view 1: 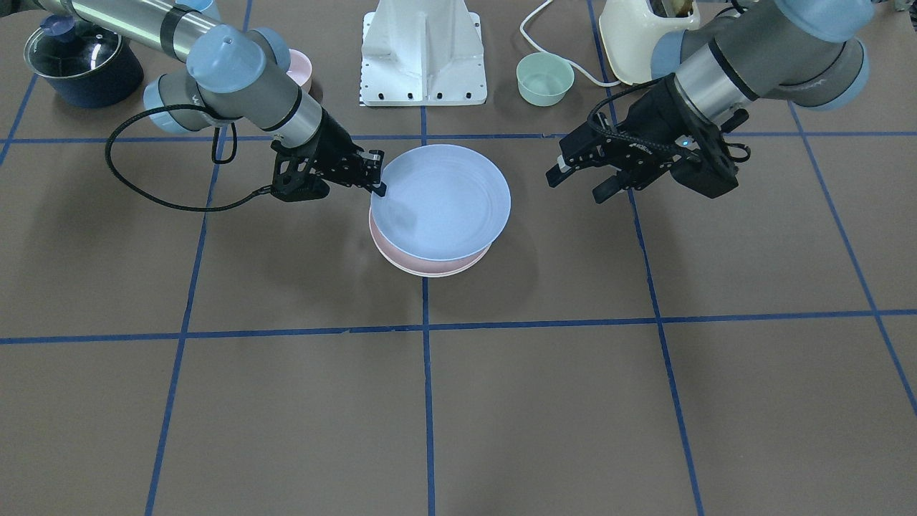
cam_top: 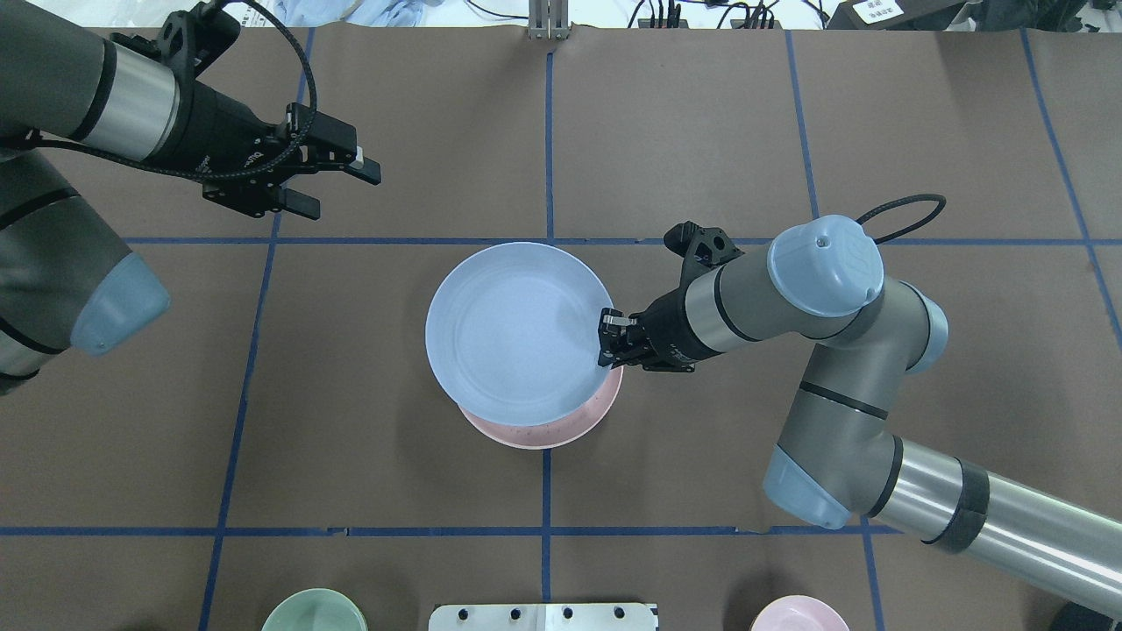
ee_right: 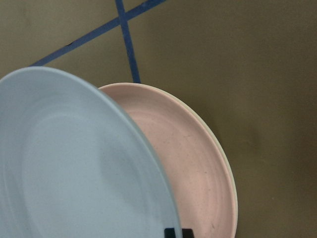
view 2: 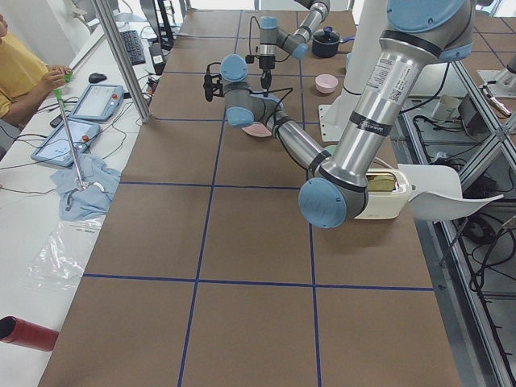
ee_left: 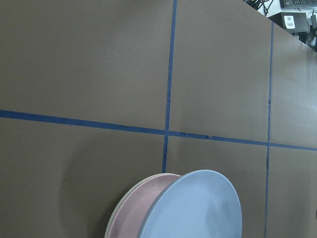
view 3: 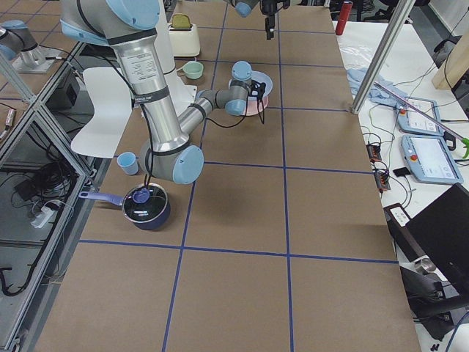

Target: Stack three plates with pink and blue

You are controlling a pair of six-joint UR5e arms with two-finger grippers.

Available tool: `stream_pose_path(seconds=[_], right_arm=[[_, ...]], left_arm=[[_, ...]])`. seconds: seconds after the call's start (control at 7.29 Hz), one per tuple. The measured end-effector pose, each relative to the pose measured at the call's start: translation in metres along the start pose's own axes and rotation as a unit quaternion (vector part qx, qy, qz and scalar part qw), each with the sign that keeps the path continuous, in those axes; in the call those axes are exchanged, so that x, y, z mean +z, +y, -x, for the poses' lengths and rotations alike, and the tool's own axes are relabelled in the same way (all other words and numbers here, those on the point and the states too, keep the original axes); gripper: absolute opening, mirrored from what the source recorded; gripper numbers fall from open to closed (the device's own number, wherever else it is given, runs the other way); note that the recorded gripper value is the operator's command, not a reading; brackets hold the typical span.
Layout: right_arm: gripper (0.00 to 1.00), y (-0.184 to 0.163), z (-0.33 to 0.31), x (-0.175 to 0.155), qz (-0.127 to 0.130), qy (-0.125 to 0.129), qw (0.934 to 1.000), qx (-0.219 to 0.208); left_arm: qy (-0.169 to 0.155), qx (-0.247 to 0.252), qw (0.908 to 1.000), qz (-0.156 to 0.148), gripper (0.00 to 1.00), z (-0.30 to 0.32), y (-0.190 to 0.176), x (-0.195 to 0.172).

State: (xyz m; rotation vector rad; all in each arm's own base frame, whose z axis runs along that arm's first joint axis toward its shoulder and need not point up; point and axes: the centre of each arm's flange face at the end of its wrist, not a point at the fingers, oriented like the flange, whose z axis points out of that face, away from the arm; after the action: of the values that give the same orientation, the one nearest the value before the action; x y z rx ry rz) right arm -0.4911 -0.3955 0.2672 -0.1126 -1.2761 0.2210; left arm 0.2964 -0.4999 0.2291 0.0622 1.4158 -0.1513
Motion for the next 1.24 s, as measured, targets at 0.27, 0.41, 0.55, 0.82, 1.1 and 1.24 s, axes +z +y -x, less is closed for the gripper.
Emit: stream_pose_path(seconds=[0.27,0.41,0.55,0.82,1.1,1.24], right_arm=[[1.0,-0.004,-0.016,0.004,-0.001,0.013,0.9999,0.005],[1.0,-0.006,-0.022,0.003,0.002,0.016,0.9999,0.007],[1.0,-0.013,-0.027,-0.005,0.005,0.017,0.9998,0.011],[1.0,-0.063,-0.064,-0.045,-0.016,0.032,0.999,0.025],[1.0,-0.121,-0.156,-0.098,-0.056,0.08,0.995,-0.02],[1.0,-0.15,-0.209,-0.14,-0.07,0.109,0.9906,-0.043]], left_arm=[[-0.001,-0.001,1.0,-0.001,1.0,0.001,0.0,0.0],[-0.001,-0.001,1.0,-0.001,1.0,0.001,0.0,0.0],[-0.001,-0.001,1.0,-0.002,1.0,0.002,0.0,0.0],[-0.012,0.02,0.9997,-0.009,1.0,0.021,-0.002,-0.006],[-0.061,0.112,0.9913,-0.031,1.0,0.093,-0.026,-0.033],[-0.095,0.167,0.9804,-0.042,1.0,0.142,-0.049,-0.054]])
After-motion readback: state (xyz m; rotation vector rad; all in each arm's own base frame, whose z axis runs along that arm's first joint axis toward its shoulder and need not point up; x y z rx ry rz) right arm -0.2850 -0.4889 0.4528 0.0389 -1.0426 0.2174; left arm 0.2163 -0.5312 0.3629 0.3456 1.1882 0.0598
